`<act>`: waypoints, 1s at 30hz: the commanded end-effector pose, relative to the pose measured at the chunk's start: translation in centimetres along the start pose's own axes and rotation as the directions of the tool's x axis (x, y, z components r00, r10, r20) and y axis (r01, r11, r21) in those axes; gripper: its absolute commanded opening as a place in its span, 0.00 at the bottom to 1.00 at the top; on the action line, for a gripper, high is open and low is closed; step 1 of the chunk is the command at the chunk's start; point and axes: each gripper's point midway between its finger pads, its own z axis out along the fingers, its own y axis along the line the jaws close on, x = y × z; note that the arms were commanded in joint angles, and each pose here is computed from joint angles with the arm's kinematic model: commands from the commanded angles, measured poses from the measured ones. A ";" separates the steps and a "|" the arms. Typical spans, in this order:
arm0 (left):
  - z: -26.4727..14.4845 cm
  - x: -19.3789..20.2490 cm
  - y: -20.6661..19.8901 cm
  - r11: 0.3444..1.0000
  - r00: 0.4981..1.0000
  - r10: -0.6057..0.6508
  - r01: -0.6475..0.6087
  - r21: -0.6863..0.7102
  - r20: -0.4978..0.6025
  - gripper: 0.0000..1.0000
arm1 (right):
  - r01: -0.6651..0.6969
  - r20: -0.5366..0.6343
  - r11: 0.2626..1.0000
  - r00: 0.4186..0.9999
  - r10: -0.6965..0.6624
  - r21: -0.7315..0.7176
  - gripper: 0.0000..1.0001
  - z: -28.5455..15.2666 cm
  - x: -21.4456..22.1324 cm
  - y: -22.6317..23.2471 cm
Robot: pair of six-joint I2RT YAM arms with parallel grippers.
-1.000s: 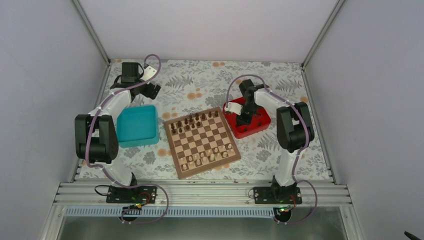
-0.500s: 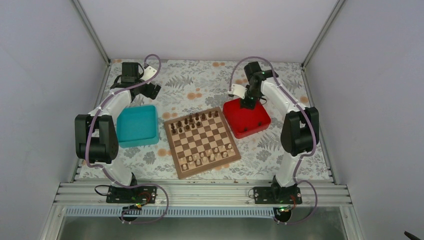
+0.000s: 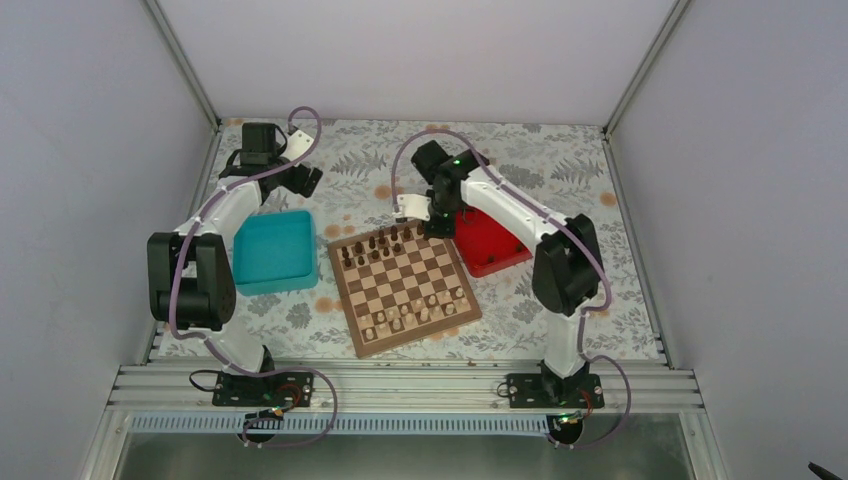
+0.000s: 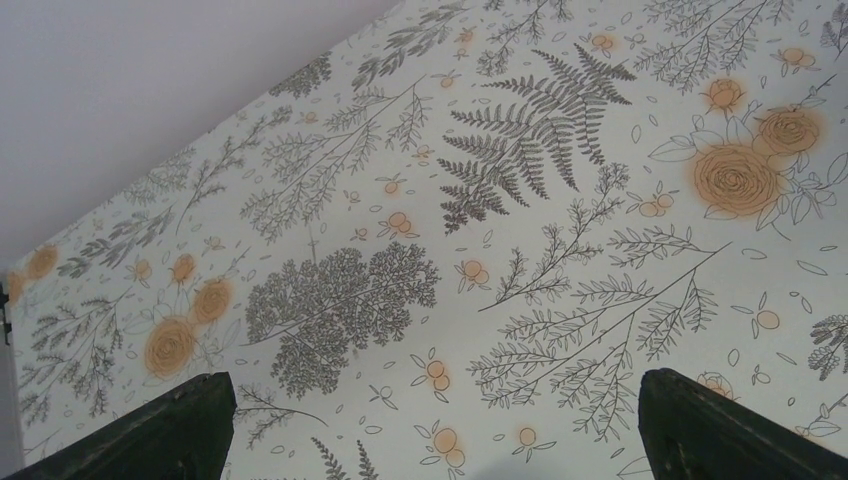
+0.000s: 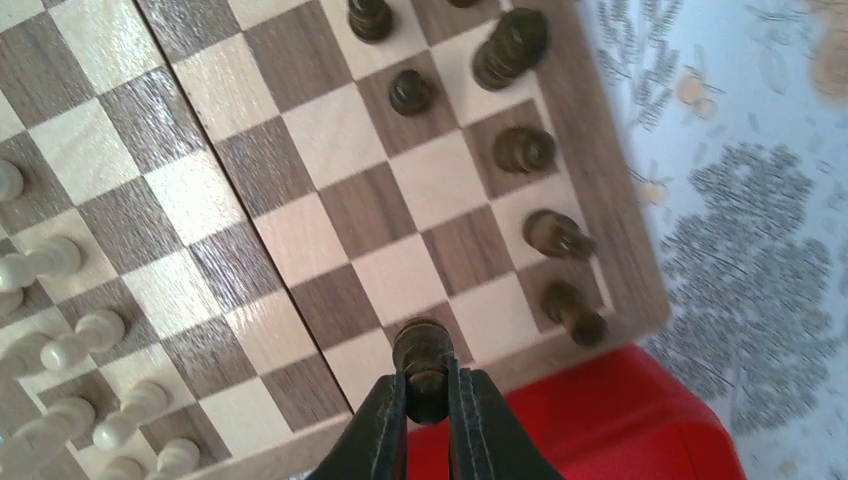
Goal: Set up the chess pieces on the board
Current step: Place the chess piece on the chessboard.
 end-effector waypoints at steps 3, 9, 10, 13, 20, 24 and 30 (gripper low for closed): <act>-1.6 -2.3 0.1 1.000 0.998 0.010 -0.010 0.001 0.068 1.00 | 0.004 -0.001 0.998 1.000 -0.004 -0.063 0.08 2.2 -1.9 1.0; -1.7 -2.5 0.0 1.000 0.997 0.011 -0.011 0.002 0.075 1.00 | 0.023 -0.010 0.996 1.000 -0.024 -0.090 0.09 4.4 -3.1 1.3; -1.8 -2.5 0.0 1.000 0.997 0.010 -0.010 0.003 0.076 1.00 | 0.026 -0.013 0.995 1.000 -0.027 -0.093 0.09 4.7 -3.2 1.3; -1.9 -2.6 -0.1 1.000 0.996 0.010 -0.011 0.005 0.083 1.00 | 0.037 -0.017 0.994 0.999 -0.039 -0.102 0.09 5.3 -3.7 1.4; -2.2 -2.8 -0.1 1.000 0.996 0.013 -0.013 0.003 0.090 1.00 | 0.048 -0.053 0.994 0.997 -0.053 -0.096 0.09 6.7 -4.0 0.7; -2.2 -2.8 -0.2 1.000 0.996 0.013 -0.014 0.009 0.093 1.00 | 0.043 -0.067 0.995 0.997 -0.049 -0.091 0.09 7.1 -3.9 0.4; -2.1 -2.7 -0.2 1.000 0.996 0.013 -0.014 0.010 0.093 1.00 | 0.033 -0.087 0.995 0.995 -0.041 -0.089 0.09 7.6 -3.4 0.1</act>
